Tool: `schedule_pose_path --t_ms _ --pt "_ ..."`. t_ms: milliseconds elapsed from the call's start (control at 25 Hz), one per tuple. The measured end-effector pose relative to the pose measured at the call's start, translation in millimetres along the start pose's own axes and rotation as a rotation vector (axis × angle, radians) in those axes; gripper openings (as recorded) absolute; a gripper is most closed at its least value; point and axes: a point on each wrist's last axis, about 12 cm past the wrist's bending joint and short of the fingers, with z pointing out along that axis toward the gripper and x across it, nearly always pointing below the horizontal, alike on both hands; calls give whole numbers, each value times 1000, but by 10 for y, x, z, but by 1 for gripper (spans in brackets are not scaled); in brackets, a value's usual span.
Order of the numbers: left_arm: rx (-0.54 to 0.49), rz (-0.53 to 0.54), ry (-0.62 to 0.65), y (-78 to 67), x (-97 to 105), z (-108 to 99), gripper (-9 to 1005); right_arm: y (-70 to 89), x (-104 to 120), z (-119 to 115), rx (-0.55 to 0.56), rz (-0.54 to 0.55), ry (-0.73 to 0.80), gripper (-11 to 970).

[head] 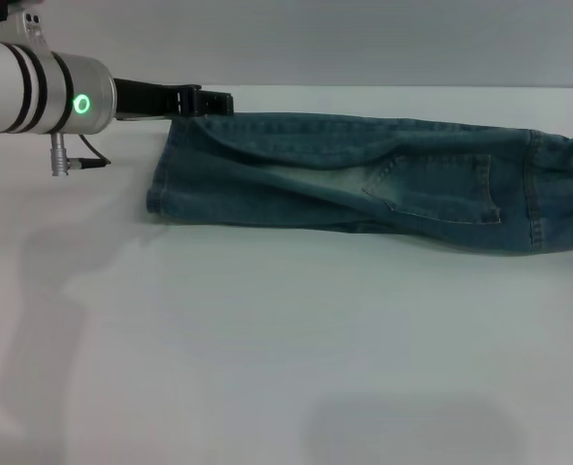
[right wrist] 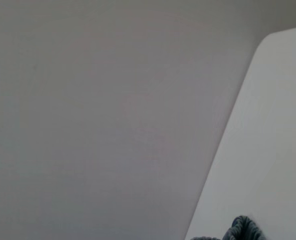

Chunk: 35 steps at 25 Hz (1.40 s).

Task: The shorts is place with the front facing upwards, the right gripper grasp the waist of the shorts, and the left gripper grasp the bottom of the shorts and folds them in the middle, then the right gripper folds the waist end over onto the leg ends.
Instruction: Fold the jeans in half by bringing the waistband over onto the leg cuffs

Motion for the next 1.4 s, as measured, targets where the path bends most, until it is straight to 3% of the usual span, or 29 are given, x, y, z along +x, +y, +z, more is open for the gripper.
schedule_pose_path --t_ms 1400 --pt "12 50 -3 -56 -36 21 817 200 115 514 55 26 169 562"
